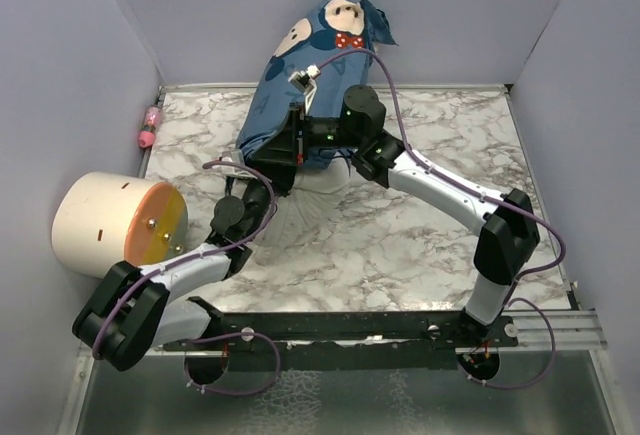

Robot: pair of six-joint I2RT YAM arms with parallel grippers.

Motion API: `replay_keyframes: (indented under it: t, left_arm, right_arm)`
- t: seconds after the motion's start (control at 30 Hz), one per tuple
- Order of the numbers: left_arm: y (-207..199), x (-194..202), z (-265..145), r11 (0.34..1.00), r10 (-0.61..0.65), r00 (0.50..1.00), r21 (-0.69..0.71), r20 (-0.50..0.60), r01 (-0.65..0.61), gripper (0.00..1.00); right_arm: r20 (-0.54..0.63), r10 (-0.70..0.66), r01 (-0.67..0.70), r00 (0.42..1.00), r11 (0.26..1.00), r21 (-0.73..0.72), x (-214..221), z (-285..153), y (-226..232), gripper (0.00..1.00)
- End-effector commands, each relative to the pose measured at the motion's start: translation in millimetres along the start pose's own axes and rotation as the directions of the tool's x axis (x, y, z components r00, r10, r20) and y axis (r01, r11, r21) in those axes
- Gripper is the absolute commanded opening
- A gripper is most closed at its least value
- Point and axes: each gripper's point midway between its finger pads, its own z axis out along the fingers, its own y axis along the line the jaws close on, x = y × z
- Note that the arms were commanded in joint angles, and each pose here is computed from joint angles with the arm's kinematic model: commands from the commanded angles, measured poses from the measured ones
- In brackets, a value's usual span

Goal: Put the pillow into the pillowcase
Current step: Stuff the pillow into the pillowcase.

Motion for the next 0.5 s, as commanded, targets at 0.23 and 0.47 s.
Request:
replay_keyframes:
  t: [0.23,0.47]
  left_arm:
    - [94,-6,10,0.96,-0.016,0.998,-0.277,0.064,0.033,0.0]
    - [90,-12,19,0.964,-0.132,0.985,-0.218,0.112,0.154,0.0]
  right_arm:
    - [-0.033,-0.108,0.08,0.994,0.877,-0.473,32,40,171,0.01]
    - [-0.015,-0.137,0.109,0.99,0.849,-0.517,39,49,203,0.01]
